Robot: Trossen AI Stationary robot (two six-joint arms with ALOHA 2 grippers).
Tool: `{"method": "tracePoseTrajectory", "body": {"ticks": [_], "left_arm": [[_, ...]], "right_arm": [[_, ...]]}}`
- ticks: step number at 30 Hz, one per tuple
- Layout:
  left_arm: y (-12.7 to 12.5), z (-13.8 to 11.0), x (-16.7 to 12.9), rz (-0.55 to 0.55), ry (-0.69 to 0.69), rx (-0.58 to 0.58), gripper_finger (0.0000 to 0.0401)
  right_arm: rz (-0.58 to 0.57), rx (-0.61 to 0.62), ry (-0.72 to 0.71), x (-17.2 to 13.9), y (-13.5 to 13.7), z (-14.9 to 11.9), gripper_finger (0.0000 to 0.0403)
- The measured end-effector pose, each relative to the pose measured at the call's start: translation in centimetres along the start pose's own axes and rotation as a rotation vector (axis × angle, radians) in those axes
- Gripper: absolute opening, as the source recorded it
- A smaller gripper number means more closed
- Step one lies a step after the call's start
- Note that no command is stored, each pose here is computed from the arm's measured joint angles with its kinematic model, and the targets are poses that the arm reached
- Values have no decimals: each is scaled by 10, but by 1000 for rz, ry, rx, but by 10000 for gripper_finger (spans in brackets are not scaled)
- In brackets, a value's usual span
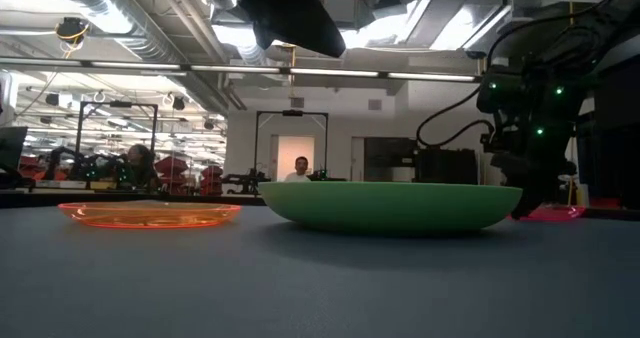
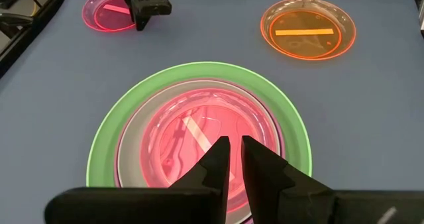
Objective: Stack plastic plates
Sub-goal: Stack the light pink plate on top of the light pink plate
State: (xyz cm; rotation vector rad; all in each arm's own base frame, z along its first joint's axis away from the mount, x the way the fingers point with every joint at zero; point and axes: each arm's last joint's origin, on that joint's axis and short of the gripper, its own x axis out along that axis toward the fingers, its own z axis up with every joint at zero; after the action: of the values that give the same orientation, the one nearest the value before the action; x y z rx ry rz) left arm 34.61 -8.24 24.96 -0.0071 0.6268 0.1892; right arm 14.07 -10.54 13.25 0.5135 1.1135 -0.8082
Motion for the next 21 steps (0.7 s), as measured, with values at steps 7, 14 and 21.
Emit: {"method": "tracePoseTrajectory", "body": {"ticks": [7,14,21], "left_arm": [[0,0,0,0,0,5,32],[8,5,-20,20,3,1,32],[17,11,-46,21,4,2,32]], "right_arm": [[9,0,-2,0,0,0,75],[26,0,0,0,1,0,46],[88,5,-33,0,4,5,5]]}}
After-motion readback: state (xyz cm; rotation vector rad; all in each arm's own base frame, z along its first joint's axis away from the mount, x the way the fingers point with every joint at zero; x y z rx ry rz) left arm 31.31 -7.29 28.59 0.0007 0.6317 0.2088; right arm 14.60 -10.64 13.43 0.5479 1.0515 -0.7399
